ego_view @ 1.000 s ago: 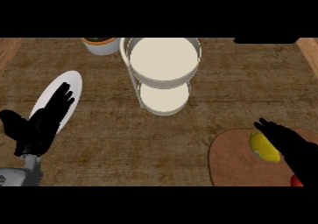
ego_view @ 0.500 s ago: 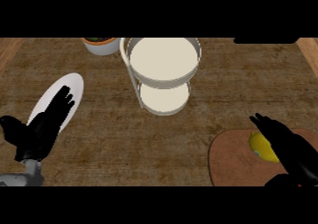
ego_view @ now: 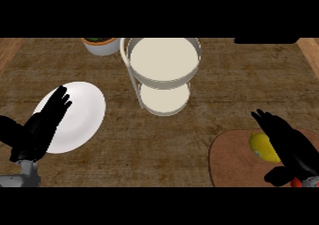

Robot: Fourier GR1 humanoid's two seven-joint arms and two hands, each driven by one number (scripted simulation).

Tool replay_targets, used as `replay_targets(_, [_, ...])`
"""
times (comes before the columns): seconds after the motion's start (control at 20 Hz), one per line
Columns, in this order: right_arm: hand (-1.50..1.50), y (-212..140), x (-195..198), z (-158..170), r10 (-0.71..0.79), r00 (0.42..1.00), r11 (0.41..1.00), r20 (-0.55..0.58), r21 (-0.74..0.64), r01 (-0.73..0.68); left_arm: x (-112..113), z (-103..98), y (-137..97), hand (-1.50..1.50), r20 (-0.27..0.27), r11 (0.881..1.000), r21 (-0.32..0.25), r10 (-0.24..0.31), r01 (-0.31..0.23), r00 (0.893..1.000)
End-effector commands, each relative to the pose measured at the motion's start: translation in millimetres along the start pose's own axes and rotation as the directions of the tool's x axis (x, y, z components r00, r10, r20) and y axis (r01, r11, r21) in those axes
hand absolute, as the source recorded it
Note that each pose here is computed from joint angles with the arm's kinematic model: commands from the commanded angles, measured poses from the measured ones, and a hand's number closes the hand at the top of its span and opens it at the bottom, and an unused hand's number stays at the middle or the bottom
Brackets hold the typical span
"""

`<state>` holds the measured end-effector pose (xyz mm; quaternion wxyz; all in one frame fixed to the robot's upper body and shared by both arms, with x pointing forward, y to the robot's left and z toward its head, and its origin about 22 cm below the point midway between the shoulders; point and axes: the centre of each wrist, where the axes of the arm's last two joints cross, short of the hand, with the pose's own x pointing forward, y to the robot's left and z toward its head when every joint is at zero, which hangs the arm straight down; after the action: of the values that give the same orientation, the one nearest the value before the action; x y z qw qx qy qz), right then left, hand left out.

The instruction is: Pick the lemon from the cutting board and place it in the tiered basket

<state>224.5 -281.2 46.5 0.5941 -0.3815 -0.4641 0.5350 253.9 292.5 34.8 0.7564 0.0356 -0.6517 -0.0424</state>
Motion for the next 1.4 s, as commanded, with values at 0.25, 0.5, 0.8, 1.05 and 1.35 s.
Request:
replay_targets(0.25, [1.5, 28.2, -7.4, -15.6, 0.097, 0.994, 0.984, 0.051, 0.146, -0.104, -12.0, -12.9, -4.3, 0.0, -0.018, 1.0, -0.008, 0.003, -0.004, 1.0])
replay_targets(0.5, [1.5, 20.4, 15.8, -6.1, 0.154, 0.983, 0.981, 0.095, 0.101, -0.164, -3.1, -8.9, 7.3, 0.0, 0.007, 1.0, 0.004, 0.026, -0.026, 1.0])
replay_targets(0.8, [1.5, 50.3, -23.5, 19.6, 0.092, 0.968, 0.994, -0.232, 0.082, -0.074, -7.7, 3.5, 13.6, 0.0, -0.004, 1.0, 0.027, -0.002, 0.002, 1.0])
replay_targets(1.05, [1.5, 37.9, -10.8, 50.4, -0.023, 0.915, 0.992, -0.403, -0.119, -0.027, -18.0, 2.9, -4.2, 0.0, -0.007, 1.0, 0.028, 0.01, -0.01, 1.0])
replay_targets(1.35, [1.5, -6.9, 21.4, 63.2, -0.225, 0.942, 0.857, -0.25, -0.512, 0.068, -15.3, 8.9, 2.4, 0.0, -0.006, 0.999, 0.037, 0.004, -0.004, 1.0])
